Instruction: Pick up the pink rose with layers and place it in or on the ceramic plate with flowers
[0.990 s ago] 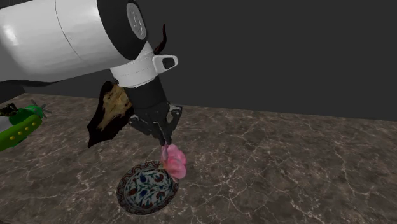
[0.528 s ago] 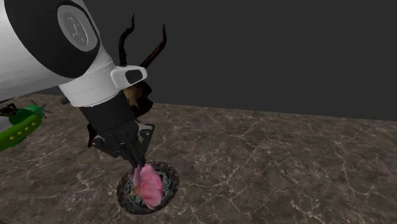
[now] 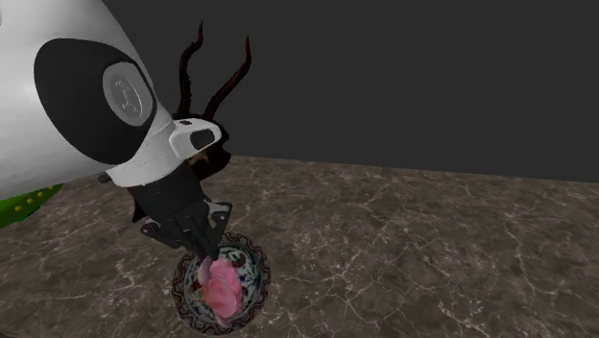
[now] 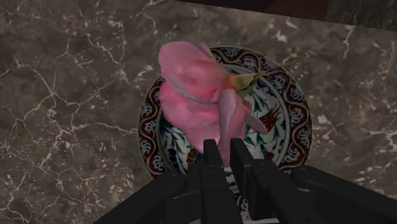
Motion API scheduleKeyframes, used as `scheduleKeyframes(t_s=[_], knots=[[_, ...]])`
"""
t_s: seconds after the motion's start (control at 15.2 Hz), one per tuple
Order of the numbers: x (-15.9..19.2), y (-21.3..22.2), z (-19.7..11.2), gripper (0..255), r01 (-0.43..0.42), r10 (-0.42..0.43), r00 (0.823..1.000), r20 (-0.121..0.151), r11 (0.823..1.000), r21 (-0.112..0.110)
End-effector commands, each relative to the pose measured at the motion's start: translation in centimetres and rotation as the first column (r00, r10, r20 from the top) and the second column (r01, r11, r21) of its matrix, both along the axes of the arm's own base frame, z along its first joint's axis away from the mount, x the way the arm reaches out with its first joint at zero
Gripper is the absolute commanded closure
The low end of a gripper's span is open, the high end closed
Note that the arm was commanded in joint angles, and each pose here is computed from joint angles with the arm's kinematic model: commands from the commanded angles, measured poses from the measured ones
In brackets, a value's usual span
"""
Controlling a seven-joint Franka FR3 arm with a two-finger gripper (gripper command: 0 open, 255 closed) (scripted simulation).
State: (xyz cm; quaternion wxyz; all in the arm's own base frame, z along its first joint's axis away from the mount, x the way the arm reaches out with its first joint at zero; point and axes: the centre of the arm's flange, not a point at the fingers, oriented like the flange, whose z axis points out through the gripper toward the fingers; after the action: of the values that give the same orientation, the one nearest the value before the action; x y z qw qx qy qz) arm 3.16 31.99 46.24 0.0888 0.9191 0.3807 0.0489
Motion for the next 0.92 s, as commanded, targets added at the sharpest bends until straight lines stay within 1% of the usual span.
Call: scheduleKeyframes(t_s=[0.0, 0.4, 0.86], knots=[[-0.1, -0.5, -2.0, 255, 0.011, -0.012, 1.0, -0.027, 0.999, -0.045], [-0.1, -0.5, -5.0, 255, 0.011, -0.012, 1.0, -0.027, 0.999, -0.045], [-0.1, -0.5, -5.0, 255, 0.011, -0.012, 1.0, -0.027, 0.999, -0.045]])
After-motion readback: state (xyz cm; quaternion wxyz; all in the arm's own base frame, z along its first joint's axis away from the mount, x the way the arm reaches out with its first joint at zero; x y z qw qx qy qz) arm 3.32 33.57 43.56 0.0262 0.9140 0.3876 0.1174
